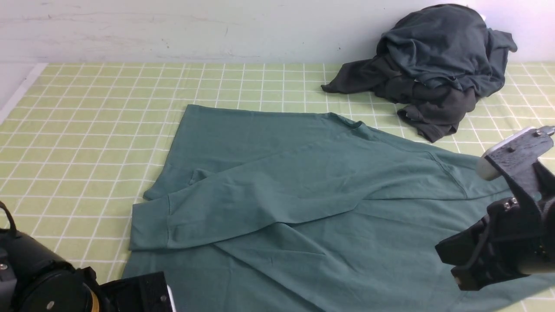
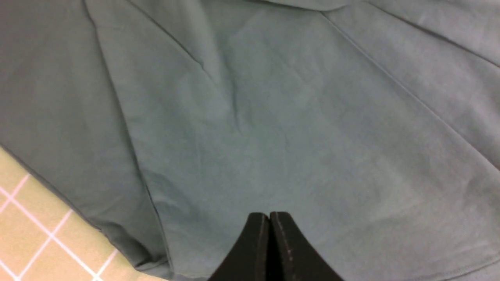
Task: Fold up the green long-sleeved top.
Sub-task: Use both arms simultaneously to clamp the lower edge of the clothing fabric
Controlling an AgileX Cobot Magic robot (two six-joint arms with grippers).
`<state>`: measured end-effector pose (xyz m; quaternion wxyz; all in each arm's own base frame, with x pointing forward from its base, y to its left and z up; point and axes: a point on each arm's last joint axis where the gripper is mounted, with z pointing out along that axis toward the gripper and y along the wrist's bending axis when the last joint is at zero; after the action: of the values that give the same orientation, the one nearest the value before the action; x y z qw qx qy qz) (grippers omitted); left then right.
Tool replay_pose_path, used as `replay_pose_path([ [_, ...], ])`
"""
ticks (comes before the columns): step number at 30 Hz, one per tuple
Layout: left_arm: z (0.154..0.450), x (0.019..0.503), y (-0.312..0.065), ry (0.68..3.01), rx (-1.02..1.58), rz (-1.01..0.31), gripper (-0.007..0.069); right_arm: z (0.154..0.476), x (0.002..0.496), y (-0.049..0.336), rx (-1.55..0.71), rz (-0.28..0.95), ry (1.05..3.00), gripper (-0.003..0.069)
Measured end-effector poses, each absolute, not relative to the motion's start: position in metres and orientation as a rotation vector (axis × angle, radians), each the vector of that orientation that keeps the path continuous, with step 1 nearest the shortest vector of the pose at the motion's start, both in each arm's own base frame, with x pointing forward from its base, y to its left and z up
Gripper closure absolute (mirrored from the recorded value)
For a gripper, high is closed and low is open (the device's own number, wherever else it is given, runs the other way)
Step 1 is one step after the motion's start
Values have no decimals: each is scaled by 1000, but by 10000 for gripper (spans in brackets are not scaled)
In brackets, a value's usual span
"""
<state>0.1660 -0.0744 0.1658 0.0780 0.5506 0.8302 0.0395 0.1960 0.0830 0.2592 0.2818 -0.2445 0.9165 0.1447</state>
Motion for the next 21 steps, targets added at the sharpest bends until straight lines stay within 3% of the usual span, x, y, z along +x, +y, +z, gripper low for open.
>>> replay_pose_path([
  [6, 159, 174, -74, 2417, 1644, 202, 329, 259, 195, 84, -672, 410, 2454, 673],
  [12, 155, 174, -75, 2477, 1597, 162, 452, 259, 194, 85, -678, 415, 2454, 673],
  [16, 156, 171, -77, 2516, 1533, 105, 456, 259, 194, 85, -694, 410, 2450, 673],
  [21, 158, 168, -75, 2535, 1548, 108, 361, 259, 194, 85, -697, 419, 2453, 673],
])
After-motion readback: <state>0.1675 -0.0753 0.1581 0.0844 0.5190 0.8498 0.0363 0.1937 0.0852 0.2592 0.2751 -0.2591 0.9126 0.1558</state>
